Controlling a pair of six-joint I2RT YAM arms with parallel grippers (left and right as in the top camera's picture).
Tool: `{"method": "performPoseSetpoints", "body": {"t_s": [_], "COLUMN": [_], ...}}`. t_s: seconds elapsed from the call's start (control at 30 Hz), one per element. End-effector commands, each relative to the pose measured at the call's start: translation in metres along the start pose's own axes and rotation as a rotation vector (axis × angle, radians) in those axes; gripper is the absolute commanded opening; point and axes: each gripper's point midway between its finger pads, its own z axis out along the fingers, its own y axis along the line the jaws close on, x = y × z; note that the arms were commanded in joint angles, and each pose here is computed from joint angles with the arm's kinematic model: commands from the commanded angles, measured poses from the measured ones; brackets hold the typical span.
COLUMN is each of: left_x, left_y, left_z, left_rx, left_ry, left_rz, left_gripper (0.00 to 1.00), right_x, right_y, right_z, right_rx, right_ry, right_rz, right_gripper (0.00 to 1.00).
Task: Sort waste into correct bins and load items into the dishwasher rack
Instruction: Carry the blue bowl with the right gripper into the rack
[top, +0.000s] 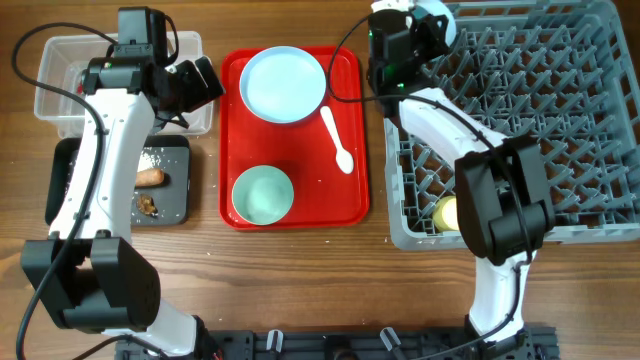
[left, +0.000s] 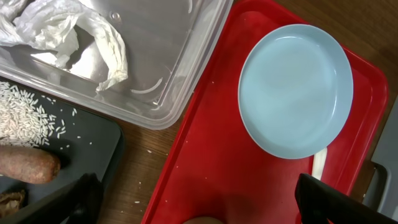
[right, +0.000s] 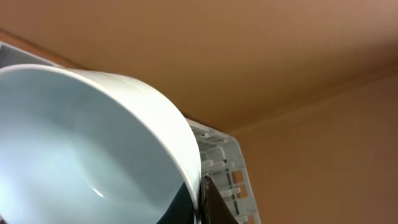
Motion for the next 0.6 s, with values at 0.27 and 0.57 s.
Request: {"method": "performPoseSetpoints", "body": {"t_s": [0.27, 0.57], "left_x": [0.003, 0.003], "left_y": [-0.001, -0.001], "left_z": [0.006, 0.006], "left_rx": [0.004, 0.004], "left_ry": [0.018, 0.018], "left_rz": [0.001, 0.001], "left_gripper": [1.00, 1.00], "right_x": [-0.023, -0.039], "right_y": [0.027, 0.032], "right_z": [-0.036, -0.055], "right_rx": [-0.044, -0.054], "right_ry": [-0.068, -0.119], "right_rz": [-0.039, 0.031], "right_gripper": [0.34, 0.76]}}
